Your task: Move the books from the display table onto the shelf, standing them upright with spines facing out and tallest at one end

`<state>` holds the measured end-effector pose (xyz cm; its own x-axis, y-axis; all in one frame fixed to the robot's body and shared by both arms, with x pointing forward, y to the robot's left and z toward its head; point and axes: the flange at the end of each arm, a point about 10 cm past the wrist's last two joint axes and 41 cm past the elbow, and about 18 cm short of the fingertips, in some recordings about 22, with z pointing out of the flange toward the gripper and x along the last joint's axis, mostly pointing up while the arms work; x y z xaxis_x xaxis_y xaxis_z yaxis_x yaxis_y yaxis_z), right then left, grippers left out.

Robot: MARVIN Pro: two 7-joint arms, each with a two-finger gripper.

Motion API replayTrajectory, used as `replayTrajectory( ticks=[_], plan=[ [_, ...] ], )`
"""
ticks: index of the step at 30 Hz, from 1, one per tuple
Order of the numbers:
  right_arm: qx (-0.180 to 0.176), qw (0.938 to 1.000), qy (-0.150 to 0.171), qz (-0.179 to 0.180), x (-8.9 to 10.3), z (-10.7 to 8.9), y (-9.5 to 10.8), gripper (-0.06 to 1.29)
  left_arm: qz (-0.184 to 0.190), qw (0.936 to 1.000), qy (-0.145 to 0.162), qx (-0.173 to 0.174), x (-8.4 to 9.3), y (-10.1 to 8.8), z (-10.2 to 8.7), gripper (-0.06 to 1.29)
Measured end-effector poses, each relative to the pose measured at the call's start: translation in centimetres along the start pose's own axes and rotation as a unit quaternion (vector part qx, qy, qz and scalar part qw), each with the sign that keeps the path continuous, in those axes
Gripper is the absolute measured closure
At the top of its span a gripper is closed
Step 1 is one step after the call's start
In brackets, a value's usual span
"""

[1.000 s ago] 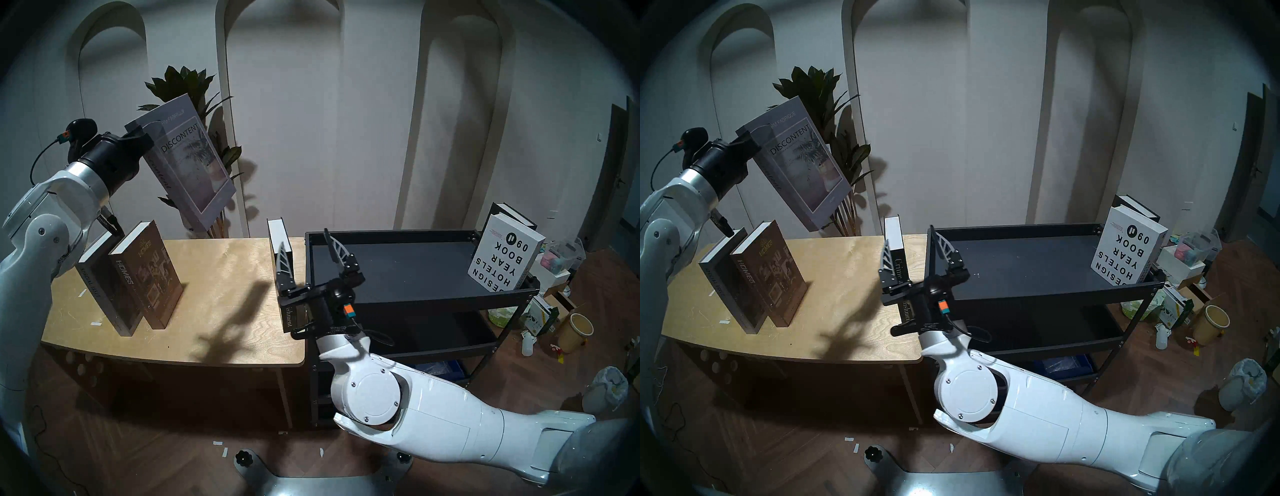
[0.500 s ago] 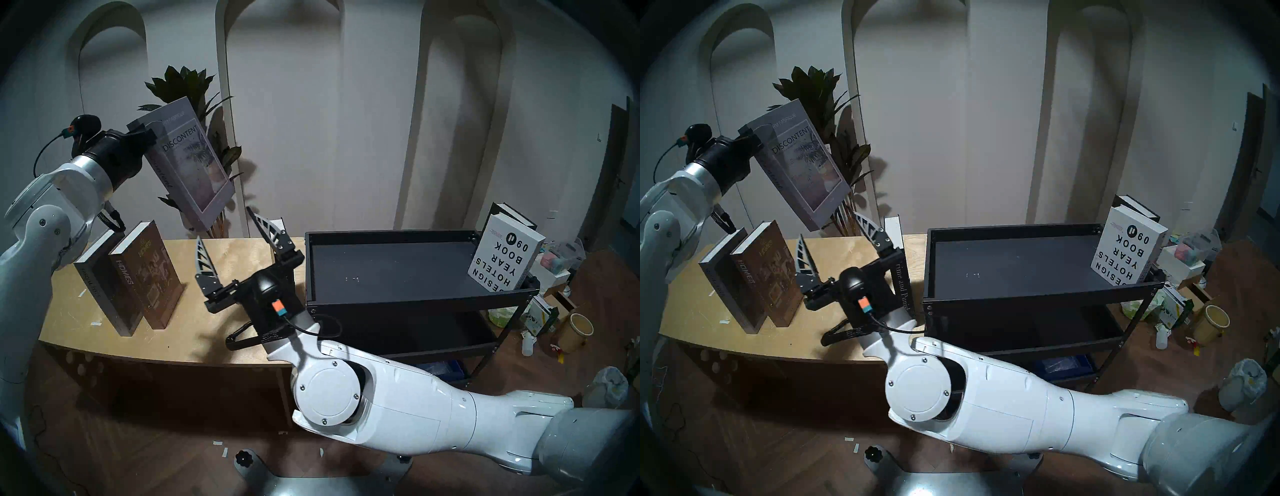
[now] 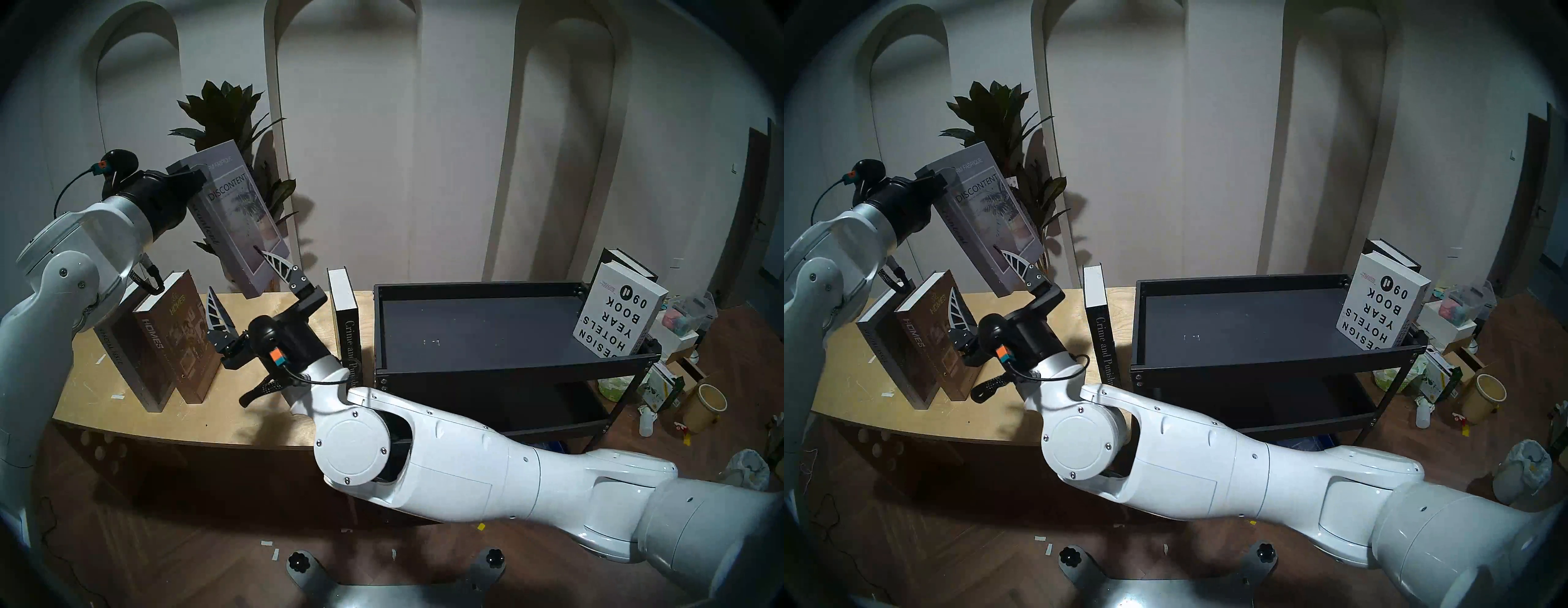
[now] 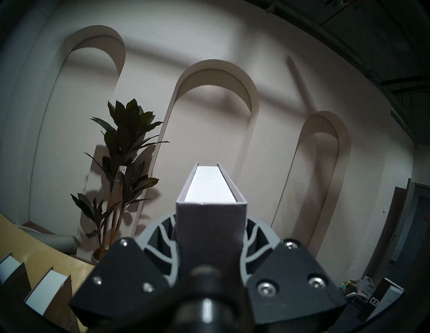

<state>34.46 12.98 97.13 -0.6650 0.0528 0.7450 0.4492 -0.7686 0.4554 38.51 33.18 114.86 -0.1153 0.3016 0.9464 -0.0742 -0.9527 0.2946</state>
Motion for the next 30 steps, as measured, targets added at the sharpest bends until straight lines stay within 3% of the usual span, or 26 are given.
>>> replayTrajectory(
  ticks=[8, 14, 30],
  plan=[
    [0.009, 0.9984, -0.024, -0.050, -1.8, 2.8, -0.4, 0.02, -0.002, 0.9997, 0.000, 0.023, 0.6, 0.4, -0.2, 0.92],
    [0.014, 0.9968, -0.030, -0.073, -2.0, 4.7, -0.9, 0.02, -0.010, 0.9996, -0.007, 0.027, 0.5, 1.2, -0.5, 0.92],
    [-0.004, 0.9944, -0.046, -0.095, -1.8, 8.8, -2.0, 0.02, -0.046, 0.9972, -0.026, 0.054, -0.2, 1.3, -0.8, 0.92]
  ],
)
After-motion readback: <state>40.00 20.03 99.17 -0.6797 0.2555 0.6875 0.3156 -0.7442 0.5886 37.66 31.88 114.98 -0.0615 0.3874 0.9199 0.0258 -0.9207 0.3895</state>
